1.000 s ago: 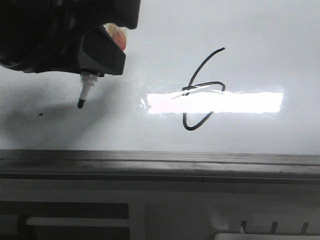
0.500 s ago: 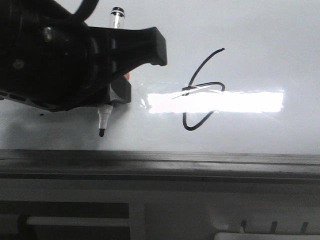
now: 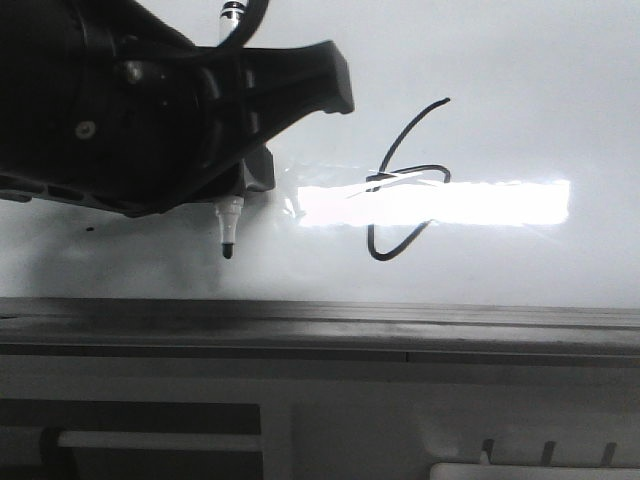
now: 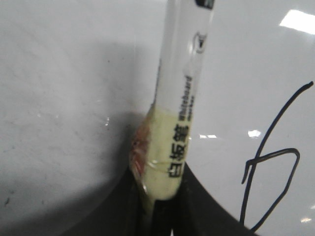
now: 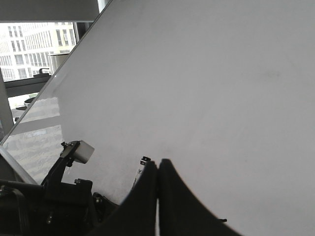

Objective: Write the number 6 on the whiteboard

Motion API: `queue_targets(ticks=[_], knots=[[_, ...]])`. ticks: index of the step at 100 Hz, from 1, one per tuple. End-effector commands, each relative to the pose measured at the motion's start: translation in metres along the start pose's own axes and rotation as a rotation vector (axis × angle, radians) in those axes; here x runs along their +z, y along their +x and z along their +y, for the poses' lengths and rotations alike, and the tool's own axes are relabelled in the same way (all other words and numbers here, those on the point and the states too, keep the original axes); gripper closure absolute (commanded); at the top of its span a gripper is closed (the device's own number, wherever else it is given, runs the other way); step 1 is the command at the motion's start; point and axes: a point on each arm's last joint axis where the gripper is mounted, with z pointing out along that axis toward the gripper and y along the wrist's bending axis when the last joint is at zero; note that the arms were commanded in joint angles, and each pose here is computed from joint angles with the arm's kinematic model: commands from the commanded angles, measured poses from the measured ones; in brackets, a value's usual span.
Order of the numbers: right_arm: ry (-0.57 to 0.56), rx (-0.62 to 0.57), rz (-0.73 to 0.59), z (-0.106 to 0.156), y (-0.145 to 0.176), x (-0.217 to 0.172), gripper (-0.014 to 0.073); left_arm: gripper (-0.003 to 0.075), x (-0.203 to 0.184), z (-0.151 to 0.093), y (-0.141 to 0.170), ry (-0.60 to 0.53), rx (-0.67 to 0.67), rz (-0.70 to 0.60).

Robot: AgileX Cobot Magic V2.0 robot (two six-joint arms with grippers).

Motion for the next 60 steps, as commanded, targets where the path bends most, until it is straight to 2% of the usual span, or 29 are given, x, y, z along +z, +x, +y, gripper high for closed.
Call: queue_targets(ticks=[1, 38, 45, 60], knots=[[0.008, -0.002, -0.02, -0.0006, -0.0082, 0.0004, 0.066, 0.0739, 0.005, 0.005, -0.0045, -0.06, -0.027, -0.04], [0.008, -0.002, -0.02, -0.0006, -0.0082, 0.0004, 0.066, 0.0726, 0.0053, 0.005, -0.0041, -0.061, -0.026, -0.039], [0.008, -0.002, -0.02, -0.0006, -0.0082, 0.0004, 0.066, 0.0669, 0.0053, 0.005, -0.0041, -0.061, -0.026, -0.039], [0.008, -0.002, -0.02, -0.0006, -0.0082, 0.0004, 0.066, 0.0466, 0.0053, 0.0053, -0.0044, -0.064, -0.026, -0.042]])
